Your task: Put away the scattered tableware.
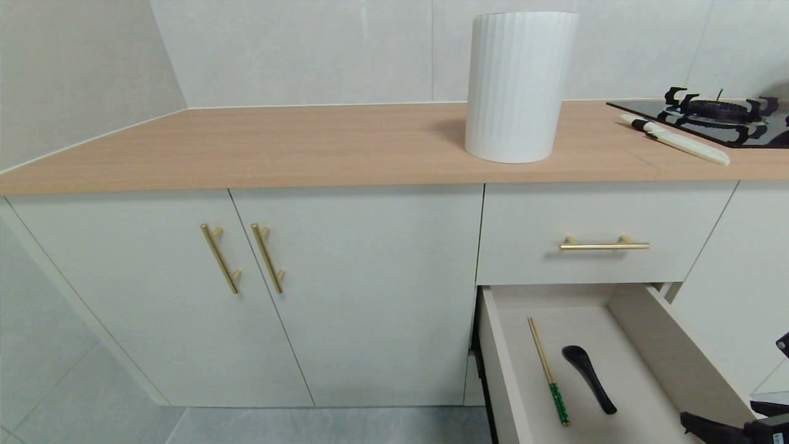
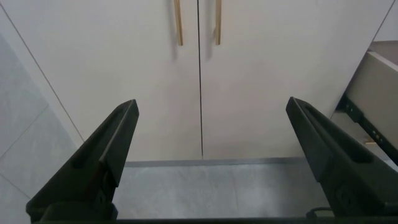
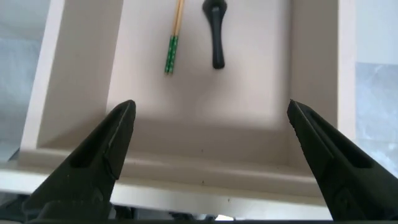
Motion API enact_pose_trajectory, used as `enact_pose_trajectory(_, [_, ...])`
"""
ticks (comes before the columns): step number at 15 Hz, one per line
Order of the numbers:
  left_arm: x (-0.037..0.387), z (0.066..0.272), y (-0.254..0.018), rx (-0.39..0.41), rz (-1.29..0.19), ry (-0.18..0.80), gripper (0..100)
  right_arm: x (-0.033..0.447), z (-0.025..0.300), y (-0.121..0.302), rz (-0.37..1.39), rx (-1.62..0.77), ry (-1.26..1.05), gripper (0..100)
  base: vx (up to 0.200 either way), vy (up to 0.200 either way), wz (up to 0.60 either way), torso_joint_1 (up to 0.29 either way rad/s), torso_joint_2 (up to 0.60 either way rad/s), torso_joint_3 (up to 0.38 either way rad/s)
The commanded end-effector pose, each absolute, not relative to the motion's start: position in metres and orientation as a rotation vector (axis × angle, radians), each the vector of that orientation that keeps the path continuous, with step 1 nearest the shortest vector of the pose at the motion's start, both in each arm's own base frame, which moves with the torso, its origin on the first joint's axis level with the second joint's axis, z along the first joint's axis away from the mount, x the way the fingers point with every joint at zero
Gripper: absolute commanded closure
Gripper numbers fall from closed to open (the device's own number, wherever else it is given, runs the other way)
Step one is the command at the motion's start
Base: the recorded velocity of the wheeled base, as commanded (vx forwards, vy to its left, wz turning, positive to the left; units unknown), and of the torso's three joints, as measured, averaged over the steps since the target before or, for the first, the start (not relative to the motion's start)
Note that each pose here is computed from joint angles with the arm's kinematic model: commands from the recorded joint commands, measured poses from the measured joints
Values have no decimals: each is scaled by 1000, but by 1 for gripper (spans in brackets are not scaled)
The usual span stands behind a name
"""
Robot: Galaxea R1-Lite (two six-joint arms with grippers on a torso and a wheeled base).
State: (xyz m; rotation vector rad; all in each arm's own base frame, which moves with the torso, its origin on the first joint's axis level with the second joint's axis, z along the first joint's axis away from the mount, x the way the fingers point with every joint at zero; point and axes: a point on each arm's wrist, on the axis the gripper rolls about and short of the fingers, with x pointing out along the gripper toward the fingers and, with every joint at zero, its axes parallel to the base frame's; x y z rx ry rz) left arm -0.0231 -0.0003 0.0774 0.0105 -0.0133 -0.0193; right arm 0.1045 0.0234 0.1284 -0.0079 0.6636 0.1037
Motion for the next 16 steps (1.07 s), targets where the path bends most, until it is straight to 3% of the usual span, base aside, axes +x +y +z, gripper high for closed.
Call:
enact_pose_trajectory(1, [-23, 77, 0, 11, -20, -14, 0, 101, 128, 24, 124, -11, 658, 0, -200, 0, 0, 12, 7, -2])
enact_pose_trajectory(11, [-23, 77, 0, 11, -20, -14, 0, 99, 122, 25, 157, -10, 699, 0, -200, 0, 0, 2, 2, 2])
enact_pose_trajectory(16, [-23, 77, 0, 6, -17, -14, 0, 113, 103, 29, 152, -27, 855, 0, 0, 0, 0, 0, 0, 0])
